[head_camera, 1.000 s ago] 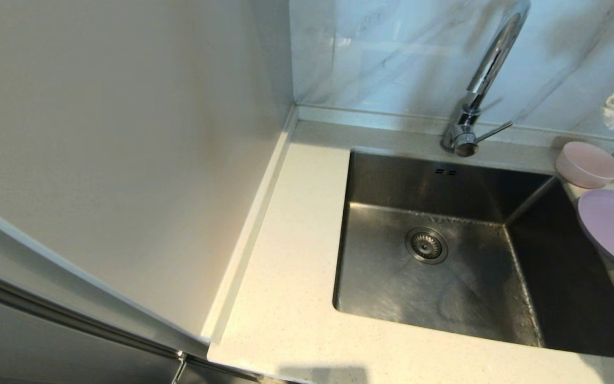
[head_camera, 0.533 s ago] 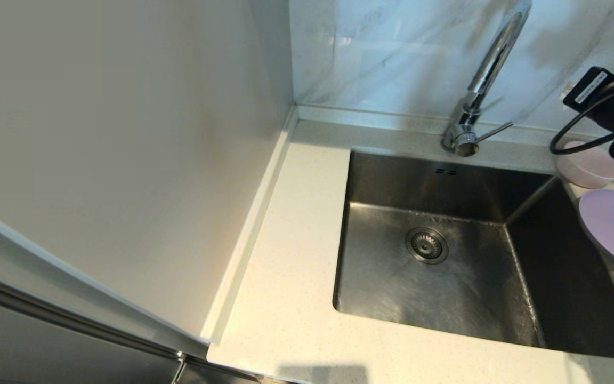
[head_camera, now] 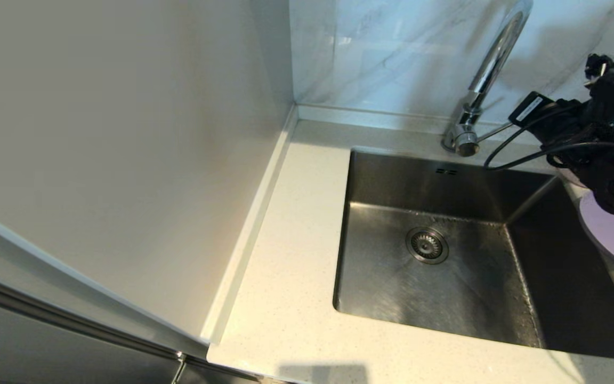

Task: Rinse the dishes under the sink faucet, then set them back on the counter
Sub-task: Put a bowl into the sink

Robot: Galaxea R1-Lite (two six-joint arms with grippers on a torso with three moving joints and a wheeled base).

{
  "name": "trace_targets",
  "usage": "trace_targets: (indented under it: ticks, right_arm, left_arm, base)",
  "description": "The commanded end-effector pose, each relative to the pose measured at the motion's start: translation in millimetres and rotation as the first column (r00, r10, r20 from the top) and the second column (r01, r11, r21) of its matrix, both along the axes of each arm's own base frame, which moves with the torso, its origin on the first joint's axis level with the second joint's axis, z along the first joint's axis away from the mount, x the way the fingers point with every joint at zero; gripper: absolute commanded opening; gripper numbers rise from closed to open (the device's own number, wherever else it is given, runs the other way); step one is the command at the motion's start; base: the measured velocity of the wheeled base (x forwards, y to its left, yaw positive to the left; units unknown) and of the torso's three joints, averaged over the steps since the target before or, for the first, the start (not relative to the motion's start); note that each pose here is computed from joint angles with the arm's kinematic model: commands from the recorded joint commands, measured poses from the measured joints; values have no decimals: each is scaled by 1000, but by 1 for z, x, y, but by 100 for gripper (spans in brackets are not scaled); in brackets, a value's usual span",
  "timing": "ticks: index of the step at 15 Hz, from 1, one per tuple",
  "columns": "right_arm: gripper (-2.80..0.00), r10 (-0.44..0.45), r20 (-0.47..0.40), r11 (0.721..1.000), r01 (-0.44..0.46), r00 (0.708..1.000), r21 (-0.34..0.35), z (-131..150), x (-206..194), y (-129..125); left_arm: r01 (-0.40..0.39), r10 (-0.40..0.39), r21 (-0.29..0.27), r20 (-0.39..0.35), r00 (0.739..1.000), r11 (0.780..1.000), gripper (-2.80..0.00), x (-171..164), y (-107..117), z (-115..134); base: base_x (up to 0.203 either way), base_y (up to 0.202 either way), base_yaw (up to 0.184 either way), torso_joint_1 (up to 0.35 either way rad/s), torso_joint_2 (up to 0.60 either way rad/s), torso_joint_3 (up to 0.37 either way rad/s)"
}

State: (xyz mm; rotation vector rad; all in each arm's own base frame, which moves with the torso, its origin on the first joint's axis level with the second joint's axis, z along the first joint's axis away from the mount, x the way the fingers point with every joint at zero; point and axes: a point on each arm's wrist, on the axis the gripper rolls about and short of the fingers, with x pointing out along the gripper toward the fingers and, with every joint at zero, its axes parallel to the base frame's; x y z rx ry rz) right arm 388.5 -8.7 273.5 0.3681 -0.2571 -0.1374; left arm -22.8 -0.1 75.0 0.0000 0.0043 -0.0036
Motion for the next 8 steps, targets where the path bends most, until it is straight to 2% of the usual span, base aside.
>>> trace_targets:
  ticks: [1,4,8]
  right_arm:
    - [-280,-4,-8,1000,4,1000,1,-13,18,0]
    - [-280,-9,12,1000,9,1000,0,-10,26,0]
    - [-280,-66,18,998,66,998,-14,-14,42,-5]
  left_arm:
    - [1,-1,0,0,1000,1000,-280,0,0,0]
    - [-1,1,0,0,1000,1000,-280,0,0,0]
    - [0,0,0,0,1000,1000,-280,0,0,0]
  base:
    - [0,0,0,0,0,0]
    - [0,0,0,0,0,0]
    - [0,0,0,0,0,0]
